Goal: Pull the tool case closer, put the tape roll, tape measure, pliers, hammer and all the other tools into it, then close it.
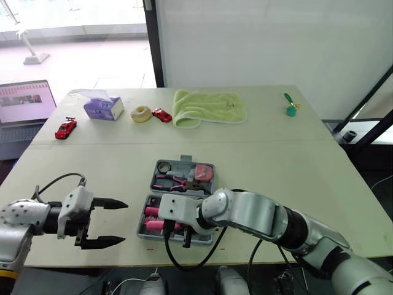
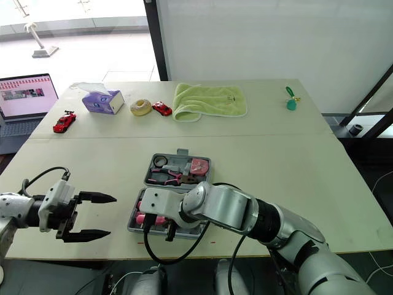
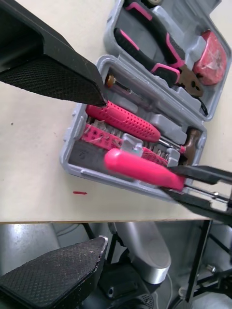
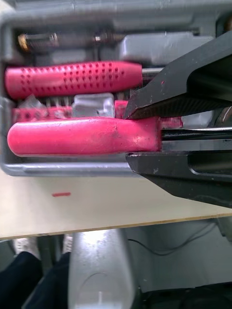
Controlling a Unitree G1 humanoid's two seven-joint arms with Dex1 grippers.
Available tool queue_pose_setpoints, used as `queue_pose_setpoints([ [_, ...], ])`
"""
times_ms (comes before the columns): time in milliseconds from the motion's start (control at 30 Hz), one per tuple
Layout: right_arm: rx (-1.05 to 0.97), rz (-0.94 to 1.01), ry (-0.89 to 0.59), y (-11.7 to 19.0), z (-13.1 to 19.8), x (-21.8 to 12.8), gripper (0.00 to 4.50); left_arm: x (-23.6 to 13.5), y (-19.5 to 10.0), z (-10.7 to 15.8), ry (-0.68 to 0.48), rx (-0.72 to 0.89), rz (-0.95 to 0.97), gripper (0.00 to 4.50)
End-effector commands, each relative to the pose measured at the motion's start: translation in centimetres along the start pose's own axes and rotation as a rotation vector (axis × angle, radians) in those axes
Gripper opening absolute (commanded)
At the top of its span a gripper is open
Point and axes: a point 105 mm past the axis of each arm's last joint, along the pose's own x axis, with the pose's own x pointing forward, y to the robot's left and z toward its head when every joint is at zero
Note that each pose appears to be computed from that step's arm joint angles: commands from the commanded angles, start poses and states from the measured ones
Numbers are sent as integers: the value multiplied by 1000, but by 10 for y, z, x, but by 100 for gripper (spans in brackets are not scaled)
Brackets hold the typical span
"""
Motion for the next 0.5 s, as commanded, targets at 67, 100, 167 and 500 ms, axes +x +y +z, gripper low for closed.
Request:
queue_pose_setpoints([
  [67,-46,-12,-12,1,13,1,38,-3,4,15,-12,38,14,450],
  [100,-46,-11,-9,1,14,2,38,-3,5,15,-12,38,13,450],
  [167,-44,-12,-10,1,18,5,38,-3,4,17,-11,40,5,450],
  [500,-61,-10,-1,4,26,16,38,-12,-2,14,-3,30,-7,450],
])
